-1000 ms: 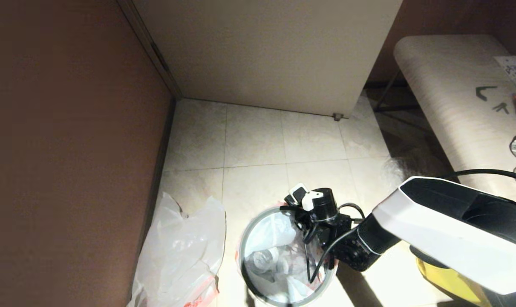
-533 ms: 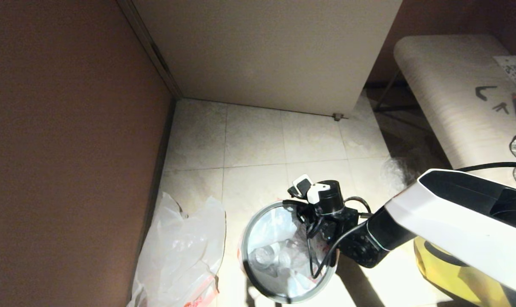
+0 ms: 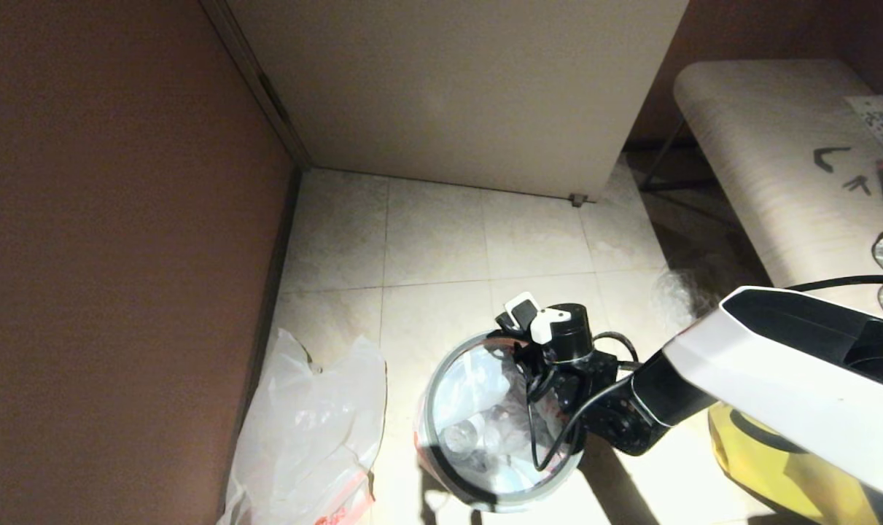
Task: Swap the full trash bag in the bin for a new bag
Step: Place the trash can ring on the floor
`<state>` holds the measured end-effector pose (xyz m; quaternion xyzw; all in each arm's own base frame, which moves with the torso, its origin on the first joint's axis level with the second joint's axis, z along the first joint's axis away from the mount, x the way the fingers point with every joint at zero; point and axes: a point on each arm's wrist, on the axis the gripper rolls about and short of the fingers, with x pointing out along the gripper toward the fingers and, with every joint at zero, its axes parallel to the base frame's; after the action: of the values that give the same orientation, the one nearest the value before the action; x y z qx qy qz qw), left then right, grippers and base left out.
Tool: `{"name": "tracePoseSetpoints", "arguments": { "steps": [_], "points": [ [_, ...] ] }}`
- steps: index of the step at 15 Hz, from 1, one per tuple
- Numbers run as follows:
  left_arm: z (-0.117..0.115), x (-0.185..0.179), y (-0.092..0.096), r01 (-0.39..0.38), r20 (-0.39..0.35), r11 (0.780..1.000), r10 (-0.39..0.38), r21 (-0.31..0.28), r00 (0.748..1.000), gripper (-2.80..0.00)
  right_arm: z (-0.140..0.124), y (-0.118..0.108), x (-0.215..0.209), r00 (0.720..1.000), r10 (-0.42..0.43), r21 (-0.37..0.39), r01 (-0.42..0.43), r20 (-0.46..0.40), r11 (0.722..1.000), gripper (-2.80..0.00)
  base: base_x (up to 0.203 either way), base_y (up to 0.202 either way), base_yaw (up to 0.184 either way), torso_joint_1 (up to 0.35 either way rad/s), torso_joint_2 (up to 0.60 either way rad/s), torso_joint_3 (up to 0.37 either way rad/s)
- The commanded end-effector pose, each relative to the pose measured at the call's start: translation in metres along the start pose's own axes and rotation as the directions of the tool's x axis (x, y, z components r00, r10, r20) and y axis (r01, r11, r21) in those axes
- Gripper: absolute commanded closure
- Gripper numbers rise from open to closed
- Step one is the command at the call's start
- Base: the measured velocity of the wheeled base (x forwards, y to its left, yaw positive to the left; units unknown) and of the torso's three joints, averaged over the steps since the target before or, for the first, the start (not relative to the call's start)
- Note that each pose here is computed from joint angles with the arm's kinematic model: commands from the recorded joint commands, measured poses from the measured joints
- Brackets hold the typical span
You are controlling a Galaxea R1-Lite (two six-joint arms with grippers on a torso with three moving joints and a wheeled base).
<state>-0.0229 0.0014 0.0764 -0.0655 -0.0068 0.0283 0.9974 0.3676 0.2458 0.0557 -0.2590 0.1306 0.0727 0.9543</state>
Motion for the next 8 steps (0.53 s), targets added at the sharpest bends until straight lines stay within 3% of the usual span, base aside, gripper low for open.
{"name": "tracePoseSetpoints", "arguments": {
  "steps": [1,8],
  "points": [
    [0.0000,0.0001,0.0000,-0.001,0.000,1.000,0.001,-0.001,1.000,0.00,-0.0021,-0.0009,0.0019,1.000,-0.006,0.000,0.006,-0.004,1.000,0.00,0.000,0.000,0.000,0.000,0.00,0.000],
    [0.0000,0.0001,0.0000,-0.001,0.000,1.000,0.001,-0.001,1.000,0.00,0.0015,-0.0087,-0.0007,1.000,-0.012,0.011,0.012,0.003,1.000,0.00,0.000,0.000,0.000,0.000,0.00,0.000]
  ]
}}
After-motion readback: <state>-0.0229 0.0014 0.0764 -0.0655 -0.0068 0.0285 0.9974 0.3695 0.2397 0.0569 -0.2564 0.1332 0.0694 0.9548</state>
